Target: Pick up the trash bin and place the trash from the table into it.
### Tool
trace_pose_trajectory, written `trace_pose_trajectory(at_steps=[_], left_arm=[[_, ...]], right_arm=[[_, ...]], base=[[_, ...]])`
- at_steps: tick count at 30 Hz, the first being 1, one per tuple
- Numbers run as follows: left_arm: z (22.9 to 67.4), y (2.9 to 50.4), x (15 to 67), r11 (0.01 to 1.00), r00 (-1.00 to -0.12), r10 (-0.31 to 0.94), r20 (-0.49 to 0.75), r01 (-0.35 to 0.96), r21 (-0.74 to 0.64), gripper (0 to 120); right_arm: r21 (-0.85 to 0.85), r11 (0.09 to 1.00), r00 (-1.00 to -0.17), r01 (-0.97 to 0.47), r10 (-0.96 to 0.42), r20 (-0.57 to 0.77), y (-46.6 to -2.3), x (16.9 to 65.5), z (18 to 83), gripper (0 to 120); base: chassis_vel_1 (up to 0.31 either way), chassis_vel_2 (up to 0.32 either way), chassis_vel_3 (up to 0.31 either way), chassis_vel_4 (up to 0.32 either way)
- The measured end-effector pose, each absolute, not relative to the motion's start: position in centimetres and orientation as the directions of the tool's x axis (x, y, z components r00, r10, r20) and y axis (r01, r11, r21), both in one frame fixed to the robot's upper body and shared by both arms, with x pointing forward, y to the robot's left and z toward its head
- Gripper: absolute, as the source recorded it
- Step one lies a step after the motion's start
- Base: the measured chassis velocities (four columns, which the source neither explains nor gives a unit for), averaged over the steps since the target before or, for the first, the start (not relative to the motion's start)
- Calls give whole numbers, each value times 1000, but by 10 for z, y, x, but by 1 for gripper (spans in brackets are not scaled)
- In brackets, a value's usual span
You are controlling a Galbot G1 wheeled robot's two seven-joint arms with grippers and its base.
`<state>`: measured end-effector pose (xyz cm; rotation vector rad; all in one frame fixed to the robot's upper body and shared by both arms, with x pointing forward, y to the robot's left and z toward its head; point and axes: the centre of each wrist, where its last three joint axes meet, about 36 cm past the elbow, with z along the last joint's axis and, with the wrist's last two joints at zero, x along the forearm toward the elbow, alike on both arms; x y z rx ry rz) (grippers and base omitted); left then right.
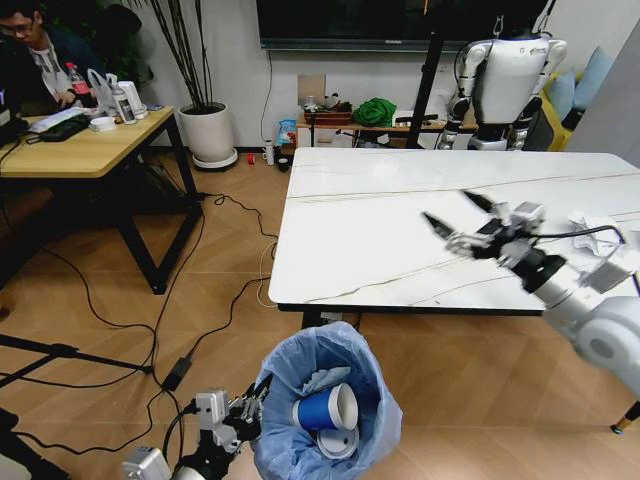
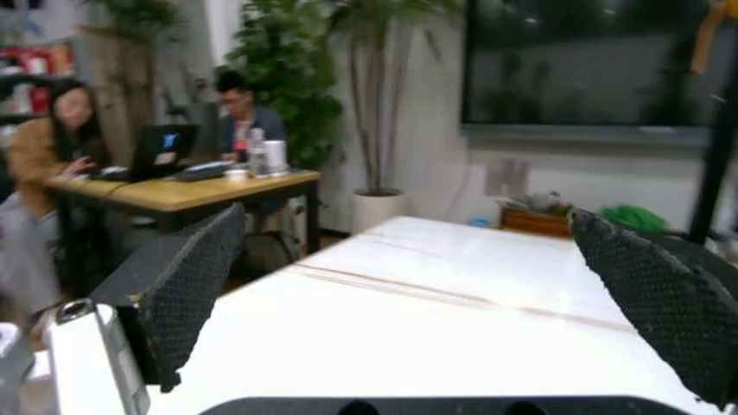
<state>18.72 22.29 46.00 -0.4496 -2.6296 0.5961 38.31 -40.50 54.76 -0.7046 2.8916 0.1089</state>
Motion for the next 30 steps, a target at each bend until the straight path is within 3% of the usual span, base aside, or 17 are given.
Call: trace_pose_trajectory(at_steps=[7,21,30], left_arm=[[466,223,184,859,-871,389,302,224,-459,0],[464,222,185,862,-871,392,296,236,-448,0],[463,223,186,861,-868,399,296,243,-447,0]], right_arm=[[83,931,-926,-355,-338,-166,-433,352,520,100],[-106,980,-976,-168,-180,-119,-488,267,532,100],[-83,996,-993,-34,-43,-110,-500,209,503,100]], base=[[0,0,0,0],[0,0,0,0],[0,0,0,0]])
